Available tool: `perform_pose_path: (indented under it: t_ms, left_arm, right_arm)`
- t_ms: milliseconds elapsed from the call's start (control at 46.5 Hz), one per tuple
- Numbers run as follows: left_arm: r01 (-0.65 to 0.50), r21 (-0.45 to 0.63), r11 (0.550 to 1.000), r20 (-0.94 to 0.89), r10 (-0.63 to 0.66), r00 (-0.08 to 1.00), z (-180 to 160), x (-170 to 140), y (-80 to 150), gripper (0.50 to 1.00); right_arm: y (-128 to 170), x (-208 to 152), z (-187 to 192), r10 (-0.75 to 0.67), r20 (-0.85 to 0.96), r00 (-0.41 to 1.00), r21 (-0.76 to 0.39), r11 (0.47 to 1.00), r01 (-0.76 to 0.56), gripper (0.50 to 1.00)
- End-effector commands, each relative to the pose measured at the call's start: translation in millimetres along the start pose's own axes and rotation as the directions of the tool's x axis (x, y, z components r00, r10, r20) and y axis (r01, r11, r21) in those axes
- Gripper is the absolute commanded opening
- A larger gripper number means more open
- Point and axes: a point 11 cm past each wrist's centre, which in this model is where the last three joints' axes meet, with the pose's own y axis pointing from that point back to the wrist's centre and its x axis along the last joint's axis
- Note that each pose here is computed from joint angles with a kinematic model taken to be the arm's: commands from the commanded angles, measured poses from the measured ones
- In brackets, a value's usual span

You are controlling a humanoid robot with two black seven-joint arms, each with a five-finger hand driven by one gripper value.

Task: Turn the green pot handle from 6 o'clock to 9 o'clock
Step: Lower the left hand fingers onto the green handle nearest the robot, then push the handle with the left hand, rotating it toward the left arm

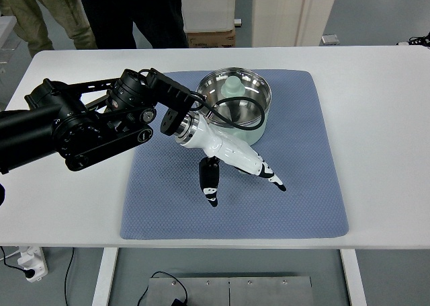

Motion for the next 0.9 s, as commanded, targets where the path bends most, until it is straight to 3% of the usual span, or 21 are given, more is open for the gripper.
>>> perform_pose_path:
  t_ms: [0, 559, 882]
  left_arm:
    - [0.010, 0.005, 1.000, 0.005, -0.010, 1.000, -1, -2, -2, 1.000]
    - [0.076, 0.067, 0.995, 0.019, -0.077, 0.997, -16, -19, -5, 1.000]
    - [0.081, 0.113, 0.990, 0.065, -0.089, 0.994, -21, -12, 6, 1.000]
  right_arm:
    - [0, 0, 0, 0.000, 0.000, 1.000, 0.000, 1.000, 0.000, 1.000]
    - [0, 0, 0, 0.000, 0.000, 1.000, 0.000, 1.000, 0.000, 1.000]
    - [0, 0, 1, 0.000, 0.000, 1.000, -0.001, 1.000, 0.000, 1.000]
